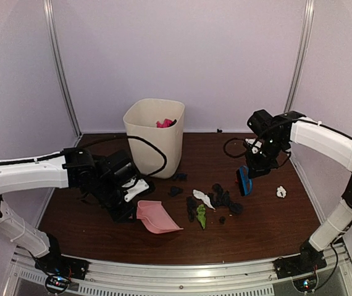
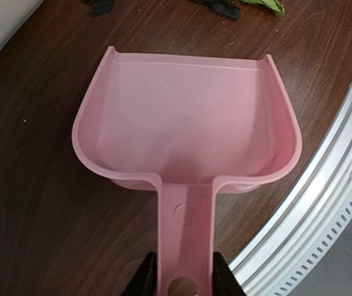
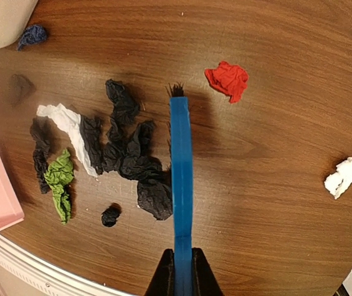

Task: Sweep away the paper scraps from the table

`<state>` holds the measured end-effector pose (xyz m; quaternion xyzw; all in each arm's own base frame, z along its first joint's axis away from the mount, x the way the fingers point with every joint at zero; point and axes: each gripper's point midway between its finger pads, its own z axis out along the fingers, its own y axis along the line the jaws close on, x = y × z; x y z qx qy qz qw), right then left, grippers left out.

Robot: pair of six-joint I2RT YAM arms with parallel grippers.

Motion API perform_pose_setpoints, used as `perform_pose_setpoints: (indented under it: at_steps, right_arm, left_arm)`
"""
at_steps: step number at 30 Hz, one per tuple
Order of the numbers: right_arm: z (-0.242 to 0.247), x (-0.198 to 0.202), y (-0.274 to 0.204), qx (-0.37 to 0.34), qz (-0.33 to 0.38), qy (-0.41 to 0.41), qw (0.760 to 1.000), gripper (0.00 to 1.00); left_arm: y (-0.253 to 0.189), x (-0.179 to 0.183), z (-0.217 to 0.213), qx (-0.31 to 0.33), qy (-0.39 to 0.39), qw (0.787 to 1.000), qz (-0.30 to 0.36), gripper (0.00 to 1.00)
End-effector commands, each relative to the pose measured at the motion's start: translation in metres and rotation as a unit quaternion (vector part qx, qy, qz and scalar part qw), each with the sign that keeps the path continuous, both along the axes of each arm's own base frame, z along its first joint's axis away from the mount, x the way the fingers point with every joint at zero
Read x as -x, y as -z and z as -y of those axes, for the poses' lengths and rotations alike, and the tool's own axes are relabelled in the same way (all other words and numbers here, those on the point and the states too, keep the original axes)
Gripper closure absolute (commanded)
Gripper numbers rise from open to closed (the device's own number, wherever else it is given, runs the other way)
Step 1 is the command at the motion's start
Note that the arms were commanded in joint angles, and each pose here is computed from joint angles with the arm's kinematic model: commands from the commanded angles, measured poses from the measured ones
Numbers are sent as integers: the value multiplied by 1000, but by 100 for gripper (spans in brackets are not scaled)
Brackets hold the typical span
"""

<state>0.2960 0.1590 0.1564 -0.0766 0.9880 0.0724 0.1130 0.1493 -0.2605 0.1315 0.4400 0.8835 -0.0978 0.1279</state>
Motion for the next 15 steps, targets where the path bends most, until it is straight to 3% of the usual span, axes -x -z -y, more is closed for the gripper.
perform_pose_setpoints:
  at_steps: [1,15]
  right_arm:
    - [-4,4,19,-6,-30,-12,999,100]
    - [-13,-23,51,31,-66,-25,997,100]
  left_arm:
    - [-2,-12,28,29,36,999,25,100]
    - [27,-31,52,5,61,998,33,100]
